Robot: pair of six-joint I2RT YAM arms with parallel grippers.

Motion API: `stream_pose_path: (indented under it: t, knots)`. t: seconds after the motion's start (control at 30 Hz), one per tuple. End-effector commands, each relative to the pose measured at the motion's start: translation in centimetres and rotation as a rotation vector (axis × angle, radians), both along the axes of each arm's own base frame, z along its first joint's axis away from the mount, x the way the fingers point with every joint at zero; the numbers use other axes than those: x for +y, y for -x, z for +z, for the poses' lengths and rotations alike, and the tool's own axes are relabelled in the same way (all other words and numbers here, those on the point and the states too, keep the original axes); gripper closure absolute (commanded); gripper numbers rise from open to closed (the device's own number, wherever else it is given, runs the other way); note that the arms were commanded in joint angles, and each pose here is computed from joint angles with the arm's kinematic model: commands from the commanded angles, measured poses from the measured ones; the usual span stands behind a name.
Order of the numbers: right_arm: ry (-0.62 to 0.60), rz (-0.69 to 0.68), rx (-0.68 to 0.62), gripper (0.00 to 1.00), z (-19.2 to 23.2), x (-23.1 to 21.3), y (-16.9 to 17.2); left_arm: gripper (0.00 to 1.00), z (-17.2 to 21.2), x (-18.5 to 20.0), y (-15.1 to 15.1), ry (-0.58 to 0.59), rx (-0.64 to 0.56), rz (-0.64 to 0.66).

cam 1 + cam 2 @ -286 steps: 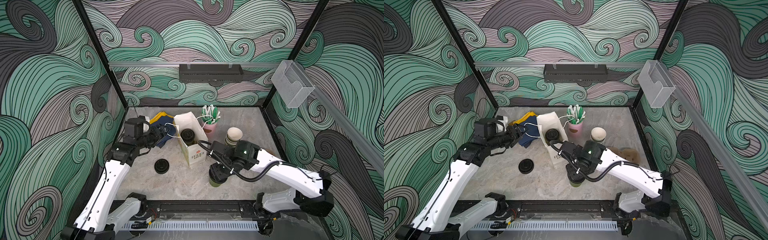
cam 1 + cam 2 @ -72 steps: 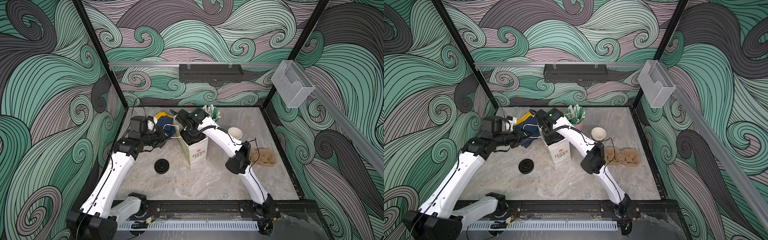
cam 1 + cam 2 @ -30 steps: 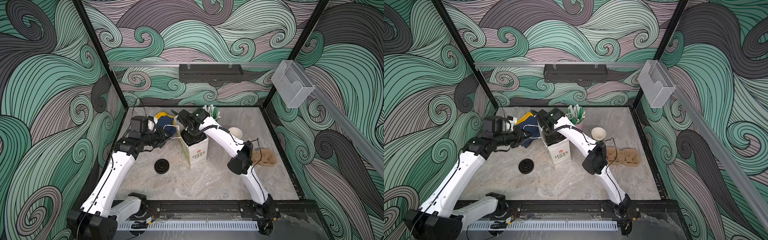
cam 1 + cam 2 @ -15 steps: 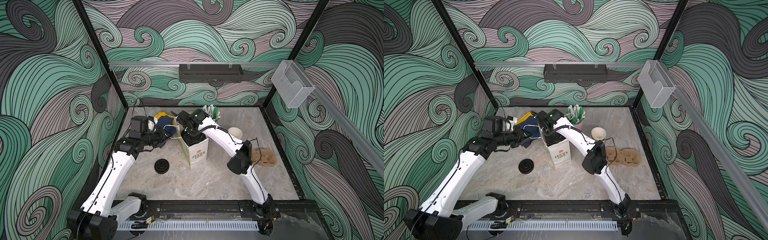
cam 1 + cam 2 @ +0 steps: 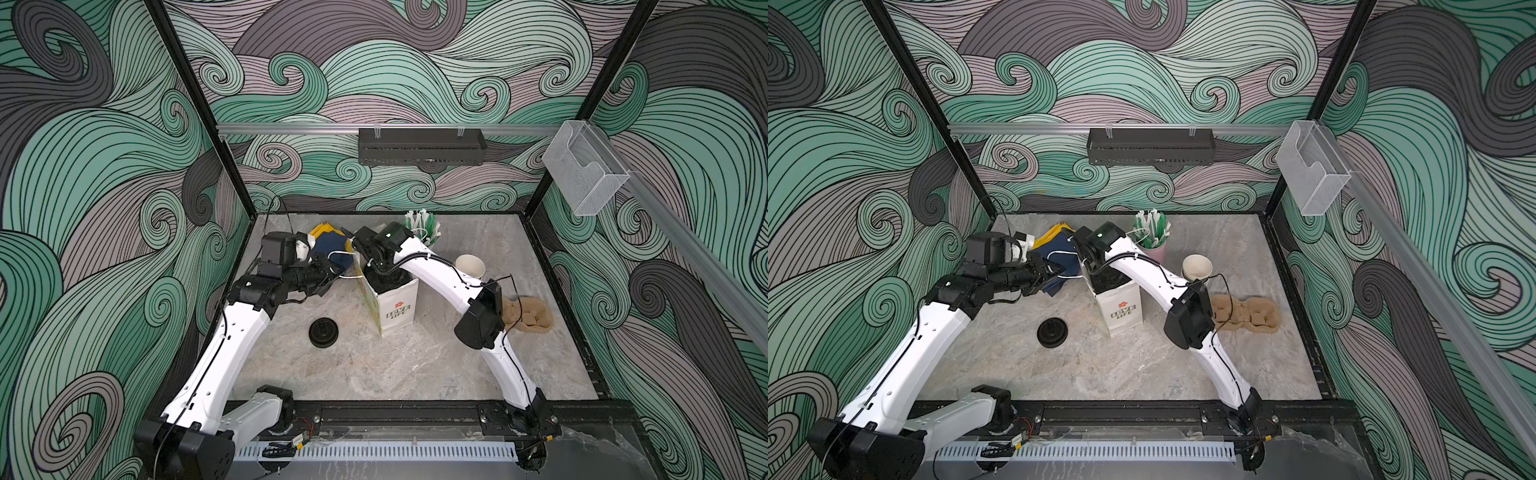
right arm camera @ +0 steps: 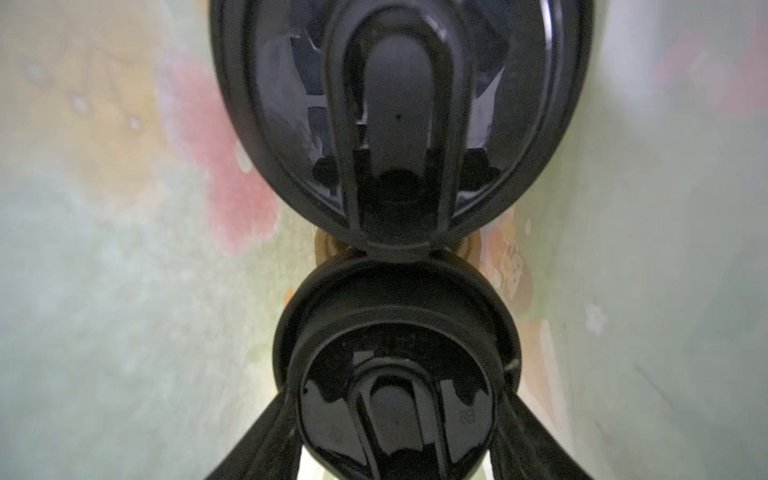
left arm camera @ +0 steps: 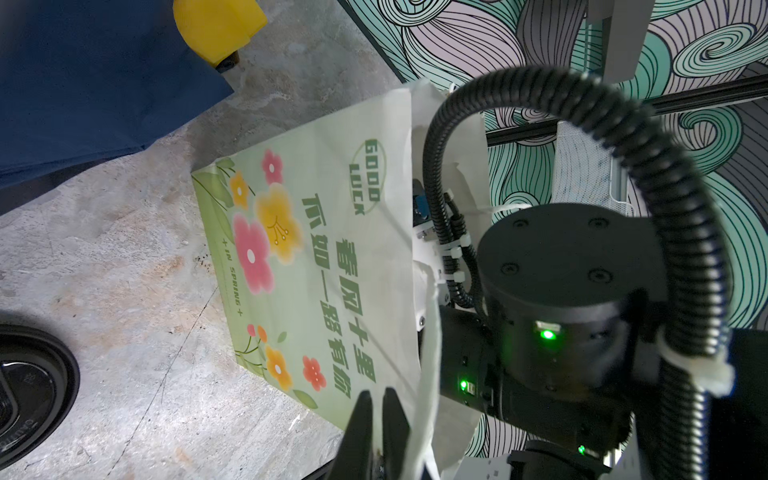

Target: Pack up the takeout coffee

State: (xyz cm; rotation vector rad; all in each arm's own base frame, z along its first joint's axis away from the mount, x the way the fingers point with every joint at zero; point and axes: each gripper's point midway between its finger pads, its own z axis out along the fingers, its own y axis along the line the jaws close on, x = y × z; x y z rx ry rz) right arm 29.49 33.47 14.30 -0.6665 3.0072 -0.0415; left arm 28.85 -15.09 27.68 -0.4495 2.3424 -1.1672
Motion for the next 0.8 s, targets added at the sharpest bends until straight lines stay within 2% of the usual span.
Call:
stream_pose_path:
  t: [0.0,0.77]
  knots:
    - [0.036,-0.007,0.011,0.42,-2.2,-0.2,-0.5,0.89,0.2,-0.1,-0.2,0.003,-0.017,-0.012]
    - [0.048,0.003,0.027,0.44,-6.3,0.9,-1.8,0.89,0.0,0.0,-0.3,0.003,-0.013,-0.006]
